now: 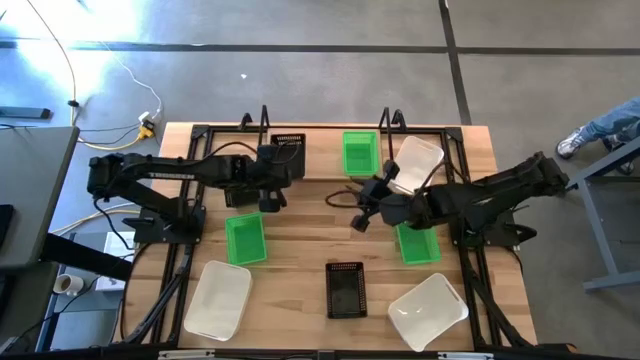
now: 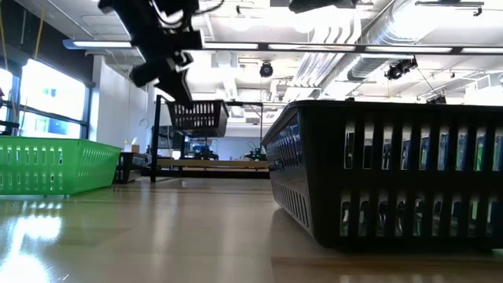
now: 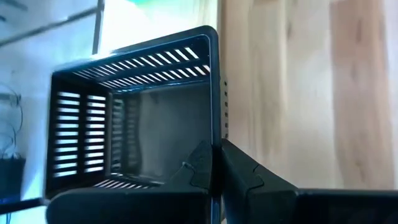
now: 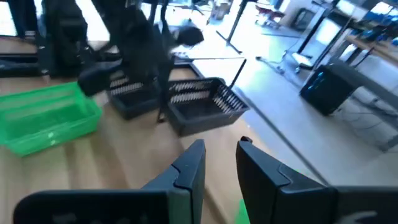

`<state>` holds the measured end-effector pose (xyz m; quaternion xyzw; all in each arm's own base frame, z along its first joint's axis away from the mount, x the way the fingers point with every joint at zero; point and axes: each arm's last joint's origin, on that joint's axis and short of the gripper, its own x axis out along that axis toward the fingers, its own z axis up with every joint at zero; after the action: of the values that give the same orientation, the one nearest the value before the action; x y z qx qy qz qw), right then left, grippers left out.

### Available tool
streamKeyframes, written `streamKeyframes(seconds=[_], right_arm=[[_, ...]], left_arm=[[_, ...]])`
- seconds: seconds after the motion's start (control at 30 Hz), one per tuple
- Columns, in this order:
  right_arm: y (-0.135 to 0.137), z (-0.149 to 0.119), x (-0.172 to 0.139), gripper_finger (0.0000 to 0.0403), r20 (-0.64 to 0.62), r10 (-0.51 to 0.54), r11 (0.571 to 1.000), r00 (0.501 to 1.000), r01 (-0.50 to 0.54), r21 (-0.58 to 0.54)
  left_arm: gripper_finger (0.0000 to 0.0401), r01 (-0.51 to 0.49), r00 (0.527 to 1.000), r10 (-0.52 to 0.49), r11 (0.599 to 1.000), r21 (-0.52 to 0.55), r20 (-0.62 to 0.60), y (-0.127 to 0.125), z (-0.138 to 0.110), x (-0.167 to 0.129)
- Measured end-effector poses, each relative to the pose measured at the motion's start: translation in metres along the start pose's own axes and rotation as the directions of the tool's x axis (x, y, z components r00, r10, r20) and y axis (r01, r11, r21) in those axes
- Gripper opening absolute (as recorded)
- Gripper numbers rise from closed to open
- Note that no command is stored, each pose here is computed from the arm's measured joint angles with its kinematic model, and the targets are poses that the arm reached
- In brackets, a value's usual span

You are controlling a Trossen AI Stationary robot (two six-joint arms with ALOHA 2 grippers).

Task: Stack baskets on shelf by color
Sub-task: Put the middle black basket on the shelf

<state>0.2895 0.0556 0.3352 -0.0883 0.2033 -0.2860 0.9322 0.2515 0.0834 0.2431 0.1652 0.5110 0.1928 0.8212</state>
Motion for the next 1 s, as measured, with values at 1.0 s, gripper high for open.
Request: streamKeyframes(seconds=[1.0], right_arm=[[-0.06, 0.042, 0.002, 0.0079, -0.106, -0.16, 0.987, 0.981, 0.156, -0.047]], left_arm=[[0.0002, 0.056, 0.988, -0.058, 0.998, -0.019, -0.145, 0.025, -0.018, 0.05]])
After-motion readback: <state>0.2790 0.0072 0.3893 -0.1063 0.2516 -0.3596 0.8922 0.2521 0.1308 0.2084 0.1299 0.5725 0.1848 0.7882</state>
